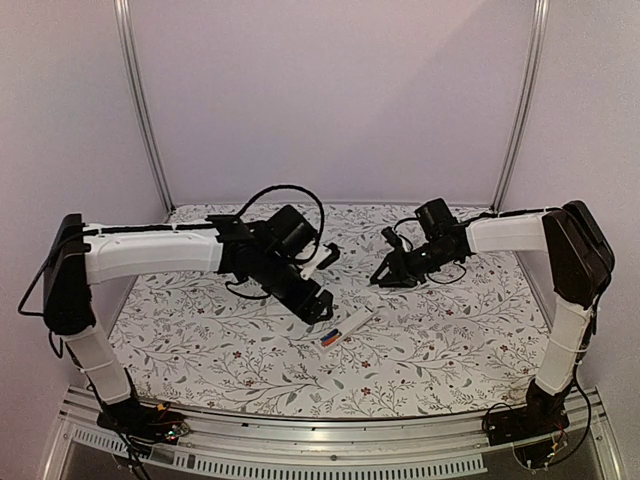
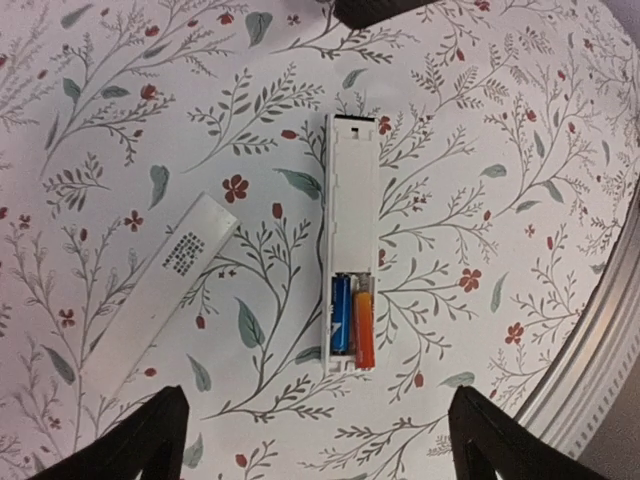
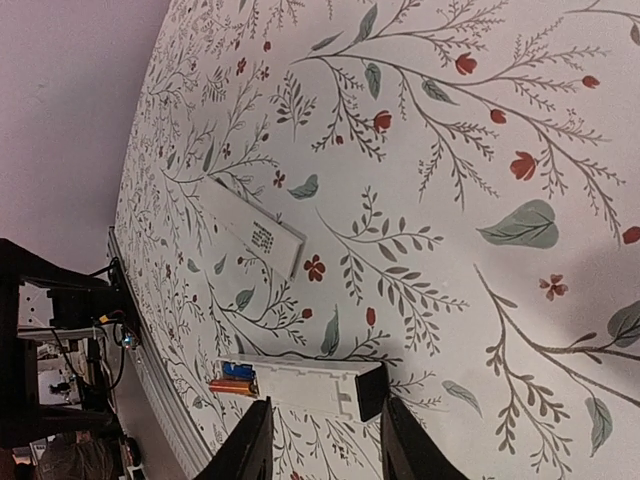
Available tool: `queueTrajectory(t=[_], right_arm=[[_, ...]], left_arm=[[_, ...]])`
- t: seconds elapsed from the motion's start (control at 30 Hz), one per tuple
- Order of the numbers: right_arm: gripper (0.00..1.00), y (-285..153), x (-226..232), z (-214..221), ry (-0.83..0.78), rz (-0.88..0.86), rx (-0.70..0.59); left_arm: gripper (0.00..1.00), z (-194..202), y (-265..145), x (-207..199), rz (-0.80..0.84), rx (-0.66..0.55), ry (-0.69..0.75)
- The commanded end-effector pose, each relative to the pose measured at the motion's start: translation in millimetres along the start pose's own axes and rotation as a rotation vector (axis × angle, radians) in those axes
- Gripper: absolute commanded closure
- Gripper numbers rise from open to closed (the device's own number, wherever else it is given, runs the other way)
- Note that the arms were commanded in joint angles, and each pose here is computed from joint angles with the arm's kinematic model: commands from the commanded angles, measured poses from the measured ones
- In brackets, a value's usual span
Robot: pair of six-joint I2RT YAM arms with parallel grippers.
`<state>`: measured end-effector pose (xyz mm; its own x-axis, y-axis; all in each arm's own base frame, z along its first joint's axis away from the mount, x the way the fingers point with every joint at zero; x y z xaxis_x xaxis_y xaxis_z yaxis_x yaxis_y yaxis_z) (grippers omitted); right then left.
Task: Load the batteries into the remote control
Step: Place the battery in the battery compartment, then adjust the remote control without the battery cover at the center of the board.
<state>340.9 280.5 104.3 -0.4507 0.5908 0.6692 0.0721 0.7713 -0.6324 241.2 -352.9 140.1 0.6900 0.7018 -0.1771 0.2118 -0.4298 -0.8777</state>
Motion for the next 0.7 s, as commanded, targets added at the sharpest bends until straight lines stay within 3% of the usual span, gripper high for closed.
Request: queueTrajectory(t=[0.0, 0.3, 0.67], right_arm=[[0.63, -3, 2, 21, 0.027, 0.036, 0.069], [0.59, 11, 7, 50, 0.041, 0.011, 0.154], [0.61, 36, -3, 50, 0.098, -0.032, 0.192]], left_arm=[[0.01, -20, -23, 17, -0.041, -0.288, 0.068], [0.03, 23, 19, 5, 0.274, -0.153, 0.043], [0.14, 48, 53, -4, 0.325, -0.089, 0.036]])
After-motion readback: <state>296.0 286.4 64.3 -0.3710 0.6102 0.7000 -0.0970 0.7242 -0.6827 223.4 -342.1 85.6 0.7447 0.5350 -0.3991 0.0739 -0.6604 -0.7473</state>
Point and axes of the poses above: each gripper's point midway between its finger pads, its own y axis out along the fingers, its own x axis along the line the jaws close on, z = x × y, the point moved 3 cm from there along -y, back along the fingers, and after that the axes turned 3 degrees about -y, right-handed, at the moved point
